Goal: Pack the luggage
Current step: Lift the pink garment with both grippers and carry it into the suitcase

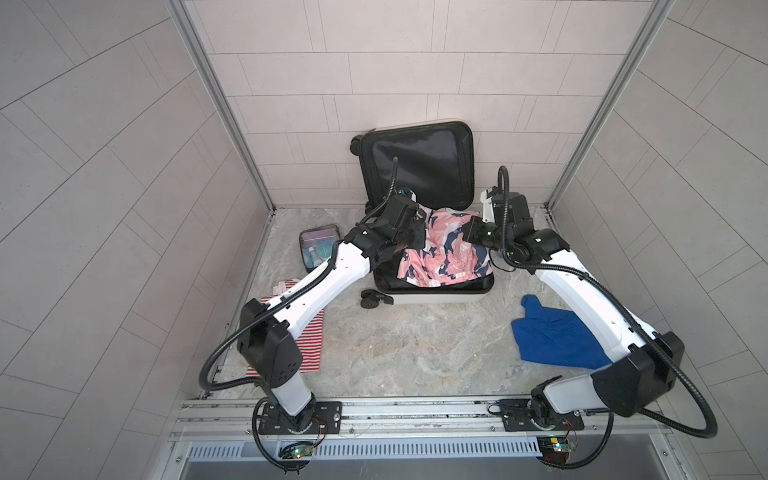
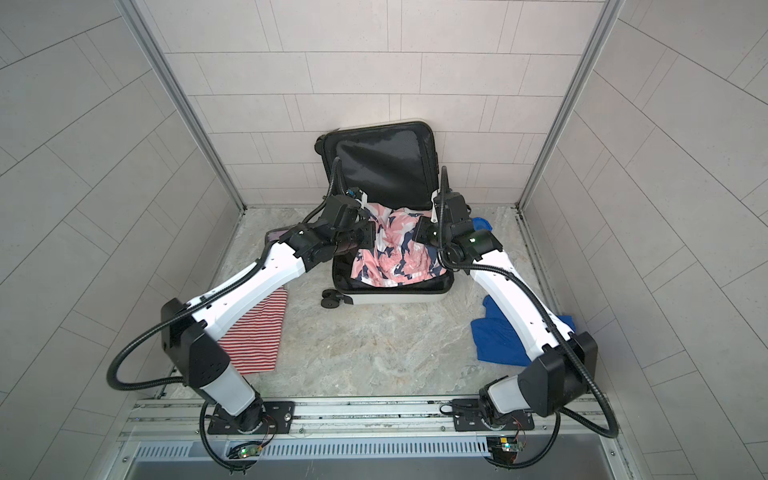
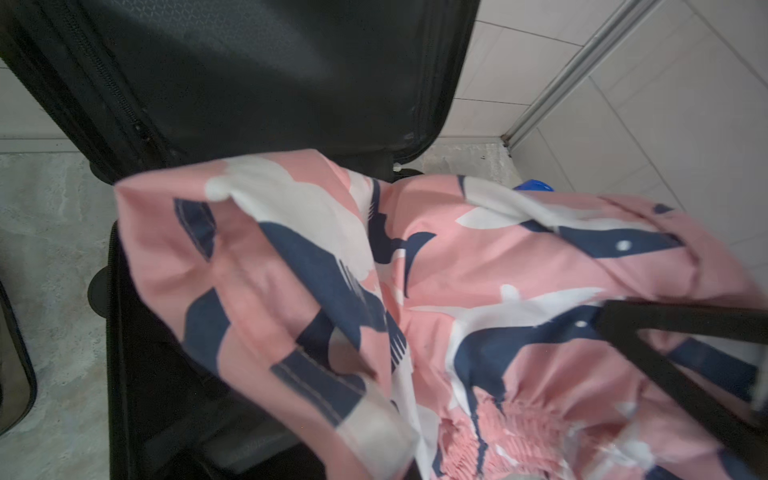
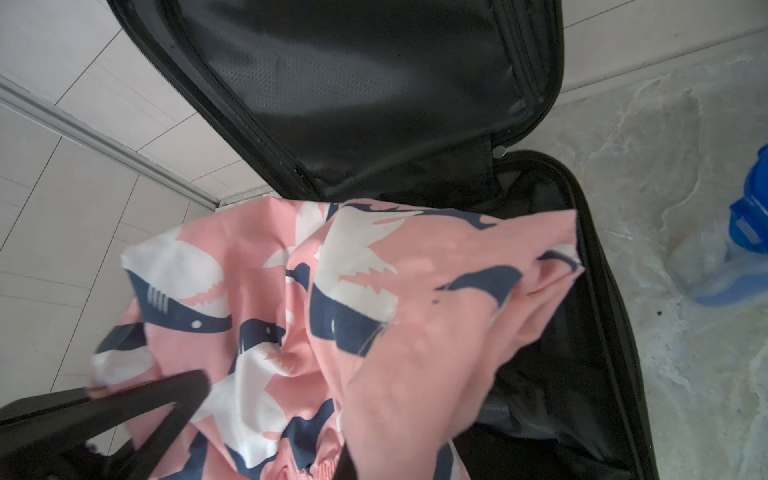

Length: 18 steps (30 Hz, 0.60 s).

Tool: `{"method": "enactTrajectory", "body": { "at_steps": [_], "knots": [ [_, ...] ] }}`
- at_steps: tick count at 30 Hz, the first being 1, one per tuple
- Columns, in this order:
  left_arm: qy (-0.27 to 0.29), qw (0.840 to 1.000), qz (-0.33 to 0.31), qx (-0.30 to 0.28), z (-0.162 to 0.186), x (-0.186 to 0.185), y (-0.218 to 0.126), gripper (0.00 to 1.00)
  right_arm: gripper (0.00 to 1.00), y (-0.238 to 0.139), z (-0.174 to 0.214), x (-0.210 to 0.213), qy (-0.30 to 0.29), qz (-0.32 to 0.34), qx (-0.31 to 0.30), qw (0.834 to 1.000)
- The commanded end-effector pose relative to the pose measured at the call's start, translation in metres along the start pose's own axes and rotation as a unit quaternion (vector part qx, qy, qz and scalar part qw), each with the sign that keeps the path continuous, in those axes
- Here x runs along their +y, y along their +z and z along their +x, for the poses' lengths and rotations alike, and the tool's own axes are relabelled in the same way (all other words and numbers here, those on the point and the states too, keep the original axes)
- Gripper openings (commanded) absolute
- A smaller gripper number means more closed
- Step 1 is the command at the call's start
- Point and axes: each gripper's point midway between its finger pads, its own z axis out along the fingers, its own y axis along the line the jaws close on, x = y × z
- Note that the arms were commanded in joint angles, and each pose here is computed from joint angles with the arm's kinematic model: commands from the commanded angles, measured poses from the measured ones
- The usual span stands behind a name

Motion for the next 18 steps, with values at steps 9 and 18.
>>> {"method": "enactTrajectory", "body": {
  "at_steps": [9, 18],
  "knots": [
    [-0.032, 0.998, -0.039, 0.042, -0.001, 0.067, 0.071, 0.0, 0.0, 0.086, 0.004, -0.023, -0.004, 0.029, 0.088, 0.996],
    [-0.043, 0.99, -0.084, 0.102, 0.038, 0.111, 0.121, 0.0, 0.0, 0.153, 0.031, -0.062, -0.002, 0.061, 0.157, 0.986]
  ]
}}
